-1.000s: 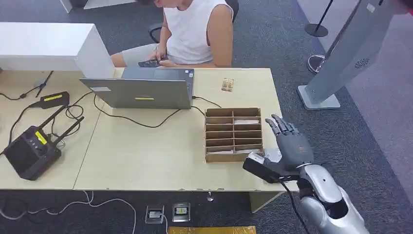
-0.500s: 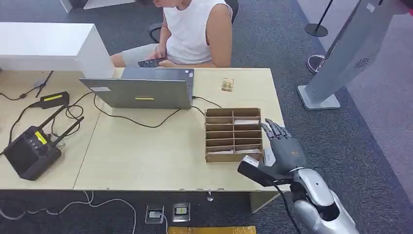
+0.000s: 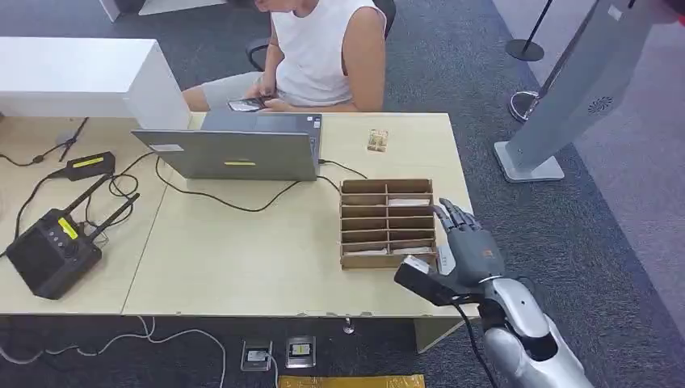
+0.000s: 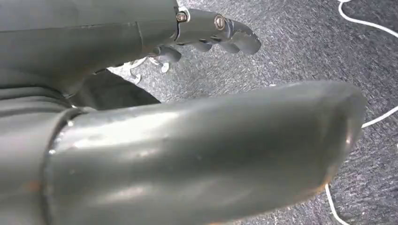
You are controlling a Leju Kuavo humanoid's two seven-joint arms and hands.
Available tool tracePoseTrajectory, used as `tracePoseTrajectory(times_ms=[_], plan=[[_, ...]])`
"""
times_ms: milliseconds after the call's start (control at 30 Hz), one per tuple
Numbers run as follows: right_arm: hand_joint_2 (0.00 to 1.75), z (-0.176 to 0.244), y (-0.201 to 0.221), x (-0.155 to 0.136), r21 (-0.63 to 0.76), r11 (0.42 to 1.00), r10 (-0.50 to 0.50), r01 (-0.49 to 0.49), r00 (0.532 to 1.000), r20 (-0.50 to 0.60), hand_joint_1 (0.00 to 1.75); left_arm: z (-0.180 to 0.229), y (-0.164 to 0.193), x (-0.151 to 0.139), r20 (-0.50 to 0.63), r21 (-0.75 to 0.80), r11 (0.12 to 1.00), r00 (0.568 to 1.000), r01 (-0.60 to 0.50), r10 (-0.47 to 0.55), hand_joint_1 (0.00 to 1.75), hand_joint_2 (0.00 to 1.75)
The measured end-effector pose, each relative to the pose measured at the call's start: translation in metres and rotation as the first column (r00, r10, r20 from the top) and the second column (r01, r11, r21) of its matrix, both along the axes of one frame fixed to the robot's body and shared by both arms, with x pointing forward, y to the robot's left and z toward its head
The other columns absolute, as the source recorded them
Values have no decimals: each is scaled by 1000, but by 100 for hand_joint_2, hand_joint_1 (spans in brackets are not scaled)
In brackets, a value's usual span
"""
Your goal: Pass the card to the sensor for recognition and then transmit it.
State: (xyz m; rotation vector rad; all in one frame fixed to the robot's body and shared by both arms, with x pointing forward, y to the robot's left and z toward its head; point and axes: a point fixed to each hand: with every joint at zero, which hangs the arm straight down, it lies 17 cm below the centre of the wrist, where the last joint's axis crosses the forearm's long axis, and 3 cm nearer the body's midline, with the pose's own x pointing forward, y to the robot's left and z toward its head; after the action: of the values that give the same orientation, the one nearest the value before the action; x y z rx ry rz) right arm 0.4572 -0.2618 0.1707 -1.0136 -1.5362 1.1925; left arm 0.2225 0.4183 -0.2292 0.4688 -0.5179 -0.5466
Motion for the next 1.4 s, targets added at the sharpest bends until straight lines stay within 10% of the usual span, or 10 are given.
tracePoseTrajectory(times_ms=[1333, 1400], plan=[[175, -44, 20, 7, 31, 996, 82, -79, 989, -124, 0, -1, -7, 1, -8, -13, 1000, 1000, 4, -4, 0, 0], [175, -46, 22, 6, 36, 996, 87, -83, 987, -132, 101, -1, -7, 2, -8, -11, 1000, 1000, 9, -9, 0, 0]])
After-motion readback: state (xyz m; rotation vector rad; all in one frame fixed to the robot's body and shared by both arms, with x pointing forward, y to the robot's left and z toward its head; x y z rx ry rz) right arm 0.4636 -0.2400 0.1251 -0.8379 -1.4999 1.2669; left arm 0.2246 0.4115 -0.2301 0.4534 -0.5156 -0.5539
